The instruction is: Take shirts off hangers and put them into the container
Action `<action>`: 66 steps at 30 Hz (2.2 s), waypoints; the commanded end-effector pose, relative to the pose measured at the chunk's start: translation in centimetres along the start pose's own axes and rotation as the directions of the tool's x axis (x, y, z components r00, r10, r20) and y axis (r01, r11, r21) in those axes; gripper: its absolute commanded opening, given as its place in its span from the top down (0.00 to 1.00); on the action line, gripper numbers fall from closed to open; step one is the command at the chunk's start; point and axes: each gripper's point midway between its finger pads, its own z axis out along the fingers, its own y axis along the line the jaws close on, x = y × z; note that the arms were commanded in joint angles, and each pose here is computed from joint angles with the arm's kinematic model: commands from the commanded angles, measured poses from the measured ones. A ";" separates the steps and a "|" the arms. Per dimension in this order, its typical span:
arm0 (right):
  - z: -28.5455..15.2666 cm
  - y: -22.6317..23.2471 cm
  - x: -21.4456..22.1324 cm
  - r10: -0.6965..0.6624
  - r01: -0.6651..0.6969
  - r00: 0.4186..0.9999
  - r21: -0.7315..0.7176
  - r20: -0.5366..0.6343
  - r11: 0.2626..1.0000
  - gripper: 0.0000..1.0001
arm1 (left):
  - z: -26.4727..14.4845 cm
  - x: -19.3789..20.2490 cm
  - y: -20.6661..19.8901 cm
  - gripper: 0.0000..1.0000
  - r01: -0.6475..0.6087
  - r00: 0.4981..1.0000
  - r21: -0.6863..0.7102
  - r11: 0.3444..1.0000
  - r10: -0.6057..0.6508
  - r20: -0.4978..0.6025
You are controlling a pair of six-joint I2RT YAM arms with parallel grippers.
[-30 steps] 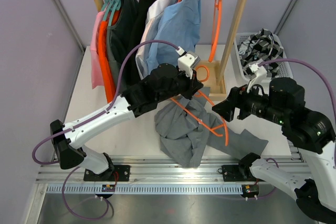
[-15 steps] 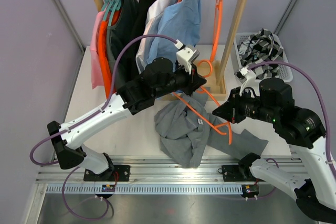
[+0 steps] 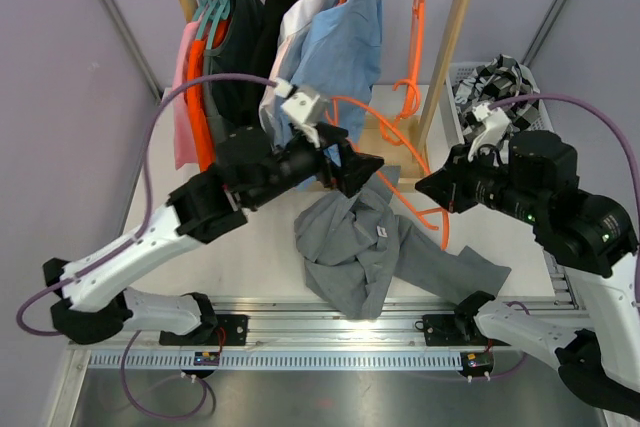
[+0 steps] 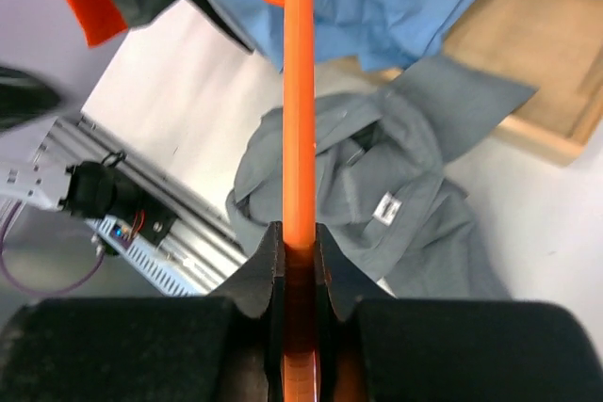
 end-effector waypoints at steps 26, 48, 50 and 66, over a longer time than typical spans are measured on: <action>0.9 -5.1 -16.0 -0.154 -0.016 0.919 0.426 0.362 0.904 1.00 | -11.8 1.1 4.4 0.01 0.159 0.973 -0.136 0.978 -0.132 0.190; 12.9 -7.1 -22.4 -0.262 0.036 0.900 0.540 0.348 0.841 1.00 | -14.2 2.9 5.5 0.01 0.222 0.958 -0.146 0.964 -0.189 0.214; 13.3 -7.4 -22.4 -0.264 0.034 0.901 0.551 0.345 0.834 1.00 | -14.3 3.0 5.6 0.01 0.226 0.957 -0.146 0.963 -0.192 0.216; 8.7 -2.7 -17.3 -0.224 0.070 0.917 0.419 0.330 0.905 0.00 | -14.6 3.5 6.1 0.01 0.218 0.962 -0.178 0.960 -0.181 0.202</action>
